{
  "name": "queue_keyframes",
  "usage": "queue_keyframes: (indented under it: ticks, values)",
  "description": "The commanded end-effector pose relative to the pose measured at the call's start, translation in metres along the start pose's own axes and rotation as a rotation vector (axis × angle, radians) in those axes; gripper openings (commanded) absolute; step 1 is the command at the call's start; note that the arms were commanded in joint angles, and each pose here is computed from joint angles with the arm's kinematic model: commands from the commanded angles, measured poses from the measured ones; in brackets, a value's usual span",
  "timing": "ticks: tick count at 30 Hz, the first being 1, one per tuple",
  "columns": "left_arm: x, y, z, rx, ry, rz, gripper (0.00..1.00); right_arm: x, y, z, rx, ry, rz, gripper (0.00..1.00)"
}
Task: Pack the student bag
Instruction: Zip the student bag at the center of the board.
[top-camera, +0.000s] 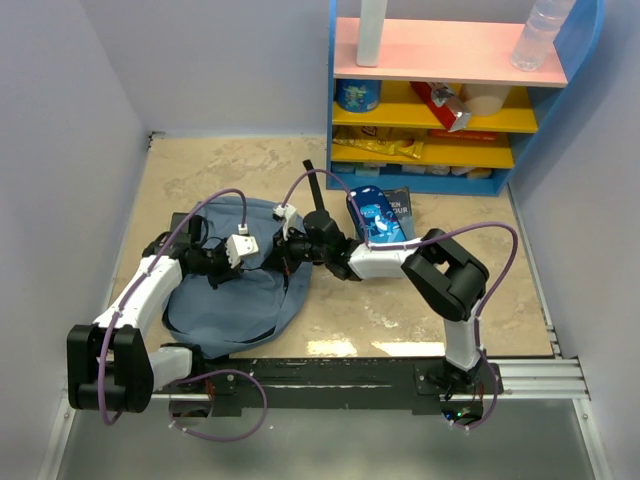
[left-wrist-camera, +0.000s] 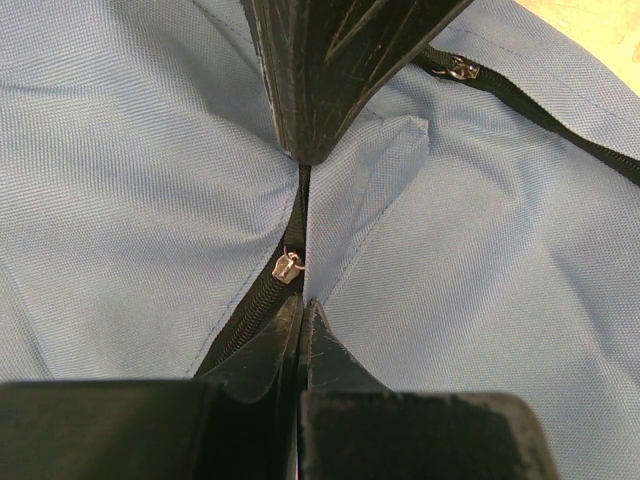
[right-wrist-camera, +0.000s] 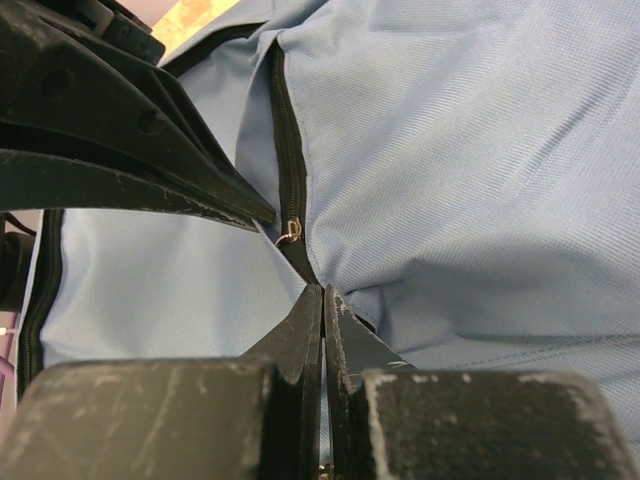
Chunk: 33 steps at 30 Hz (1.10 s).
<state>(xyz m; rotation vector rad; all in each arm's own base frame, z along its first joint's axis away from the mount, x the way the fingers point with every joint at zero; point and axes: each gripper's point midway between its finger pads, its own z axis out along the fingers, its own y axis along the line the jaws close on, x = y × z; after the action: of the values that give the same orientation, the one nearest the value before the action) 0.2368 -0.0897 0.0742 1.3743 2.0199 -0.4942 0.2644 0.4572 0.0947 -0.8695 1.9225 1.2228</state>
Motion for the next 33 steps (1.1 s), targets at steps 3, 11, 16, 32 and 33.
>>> queue_keyframes:
  ticks: [3,11,16,32,33]
  values:
    - [0.001,0.005,-0.003,-0.022,0.008,0.001,0.00,-0.017,-0.005,-0.022,0.045,-0.021,-0.045,0.00]
    - [0.004,0.005,-0.002,-0.024,0.018,0.000,0.00,0.000,-0.012,-0.048,0.099,0.020,-0.047,0.00]
    - [0.001,0.007,-0.003,-0.024,0.012,0.000,0.00,0.004,-0.022,-0.063,0.147,0.034,-0.052,0.00]
    - [-0.026,0.036,-0.007,-0.106,-0.056,-0.047,0.00,-0.016,-0.033,-0.066,0.214,-0.002,-0.026,0.36]
    - [-0.031,0.045,-0.008,-0.138,-0.069,-0.070,0.00,-0.022,-0.033,-0.066,0.221,-0.014,-0.023,0.53]
